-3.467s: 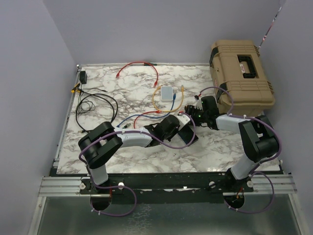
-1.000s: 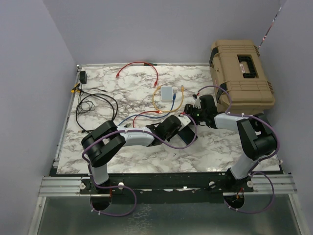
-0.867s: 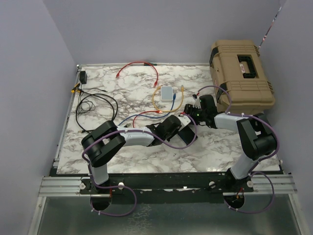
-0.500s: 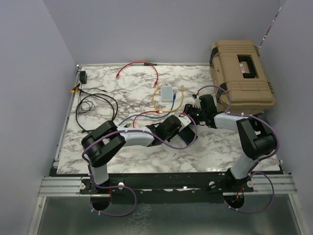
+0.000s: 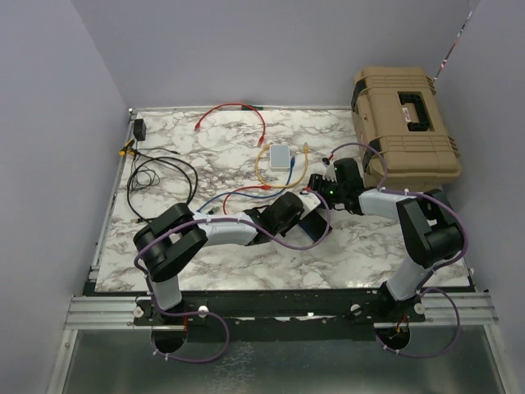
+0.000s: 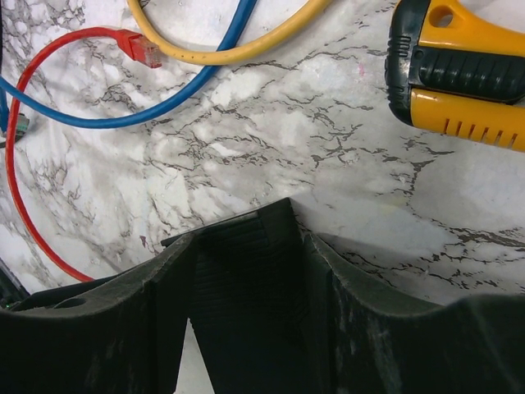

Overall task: Insert the plug into the switch port
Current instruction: Insert the connector into the switch port.

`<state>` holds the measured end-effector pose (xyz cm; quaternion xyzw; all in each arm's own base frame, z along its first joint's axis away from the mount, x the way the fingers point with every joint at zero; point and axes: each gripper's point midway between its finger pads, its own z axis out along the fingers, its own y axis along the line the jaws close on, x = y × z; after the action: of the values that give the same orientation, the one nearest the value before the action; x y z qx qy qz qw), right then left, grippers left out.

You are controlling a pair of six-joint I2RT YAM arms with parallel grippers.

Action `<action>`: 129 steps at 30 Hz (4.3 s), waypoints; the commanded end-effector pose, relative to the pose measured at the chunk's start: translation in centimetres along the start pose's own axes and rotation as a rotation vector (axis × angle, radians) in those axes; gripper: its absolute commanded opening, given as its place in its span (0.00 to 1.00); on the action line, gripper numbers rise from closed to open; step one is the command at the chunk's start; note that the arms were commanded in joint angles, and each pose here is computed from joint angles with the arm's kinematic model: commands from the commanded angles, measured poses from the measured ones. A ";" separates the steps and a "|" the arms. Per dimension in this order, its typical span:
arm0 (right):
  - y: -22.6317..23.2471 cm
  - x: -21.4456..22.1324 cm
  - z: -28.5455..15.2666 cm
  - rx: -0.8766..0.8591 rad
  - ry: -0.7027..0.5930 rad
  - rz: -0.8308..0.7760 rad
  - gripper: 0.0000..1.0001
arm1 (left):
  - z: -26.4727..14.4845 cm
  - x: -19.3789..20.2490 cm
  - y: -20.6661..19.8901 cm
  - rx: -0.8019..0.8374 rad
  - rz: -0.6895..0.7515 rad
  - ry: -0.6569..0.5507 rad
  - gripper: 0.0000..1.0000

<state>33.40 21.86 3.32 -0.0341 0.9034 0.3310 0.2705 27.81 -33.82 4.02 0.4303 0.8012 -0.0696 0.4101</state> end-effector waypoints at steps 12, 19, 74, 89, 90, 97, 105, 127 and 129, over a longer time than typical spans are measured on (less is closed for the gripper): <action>-1.4 2.5 0.7 0.055 0.087 0.010 0.56 | -0.2 -1.8 0.1 -0.019 -0.112 -0.072 0.00; -1.5 2.4 0.7 0.057 0.084 0.007 0.56 | -0.4 -1.6 0.1 0.012 -0.129 -0.075 0.00; 1.7 6.5 1.4 -0.115 0.228 -0.021 0.55 | 1.0 -5.6 0.4 0.026 -0.067 -0.175 0.00; 1.8 7.9 2.0 -0.121 0.291 -0.098 0.55 | 0.8 -8.7 0.6 0.018 -0.165 -0.313 0.00; 1.7 7.5 1.8 -0.106 0.273 -0.107 0.56 | 0.8 -8.5 0.7 0.014 -0.165 -0.305 0.00; -0.8 5.4 0.5 0.083 0.139 -0.126 0.58 | 1.2 -5.0 0.1 0.015 -0.185 -0.207 0.07; -3.3 3.8 -0.7 0.209 0.038 -0.106 0.61 | -0.5 -4.1 0.1 0.029 -0.207 -0.134 0.36; -2.8 2.7 -0.9 0.178 0.027 -0.070 0.63 | -3.4 2.3 -2.1 0.086 -0.303 -0.012 0.57; -2.7 2.9 -0.8 0.170 0.032 -0.063 0.63 | -3.1 2.3 -2.1 0.080 -0.294 -0.008 0.55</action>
<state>33.42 21.13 3.19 -0.0614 0.9066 0.2699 0.3185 23.84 -32.30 4.10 0.3274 0.8479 -0.1674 0.3819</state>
